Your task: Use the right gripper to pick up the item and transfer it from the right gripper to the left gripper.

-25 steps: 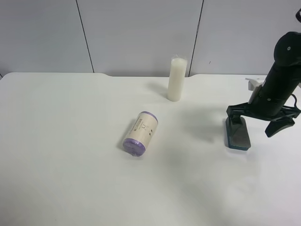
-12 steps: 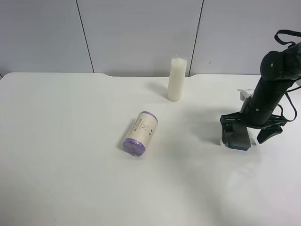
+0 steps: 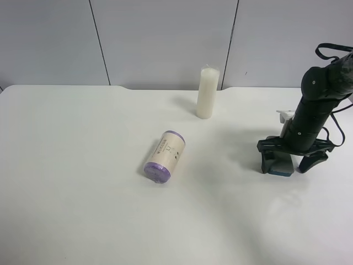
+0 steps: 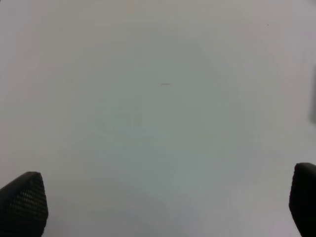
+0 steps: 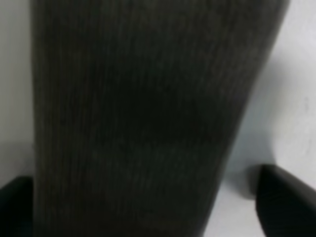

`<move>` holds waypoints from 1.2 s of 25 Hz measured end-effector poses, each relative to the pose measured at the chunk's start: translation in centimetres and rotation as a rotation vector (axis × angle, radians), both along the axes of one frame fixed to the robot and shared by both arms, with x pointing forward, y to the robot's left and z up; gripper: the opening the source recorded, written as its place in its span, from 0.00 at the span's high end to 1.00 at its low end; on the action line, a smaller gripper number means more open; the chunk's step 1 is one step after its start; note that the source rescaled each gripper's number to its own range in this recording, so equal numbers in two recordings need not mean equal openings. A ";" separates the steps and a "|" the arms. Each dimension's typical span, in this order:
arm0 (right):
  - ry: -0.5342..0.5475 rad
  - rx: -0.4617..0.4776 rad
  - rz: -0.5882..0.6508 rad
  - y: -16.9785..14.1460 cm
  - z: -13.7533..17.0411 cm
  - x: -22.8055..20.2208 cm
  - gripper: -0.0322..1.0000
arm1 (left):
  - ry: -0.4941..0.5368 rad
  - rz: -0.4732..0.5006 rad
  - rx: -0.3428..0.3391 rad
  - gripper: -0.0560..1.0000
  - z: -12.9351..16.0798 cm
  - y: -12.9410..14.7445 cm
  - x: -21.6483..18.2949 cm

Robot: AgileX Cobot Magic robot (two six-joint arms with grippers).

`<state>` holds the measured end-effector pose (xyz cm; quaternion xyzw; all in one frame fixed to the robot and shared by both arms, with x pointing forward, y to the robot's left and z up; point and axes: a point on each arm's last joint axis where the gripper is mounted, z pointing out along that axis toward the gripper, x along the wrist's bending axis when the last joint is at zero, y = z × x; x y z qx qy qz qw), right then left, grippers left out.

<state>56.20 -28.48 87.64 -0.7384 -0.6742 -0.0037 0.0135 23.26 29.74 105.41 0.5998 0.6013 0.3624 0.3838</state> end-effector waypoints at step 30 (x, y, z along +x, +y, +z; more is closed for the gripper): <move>-0.052 0.055 0.035 0.5 5.9 0.2 0.97 | 0.000 0.000 0.000 0.00 0.0 0.0 0.0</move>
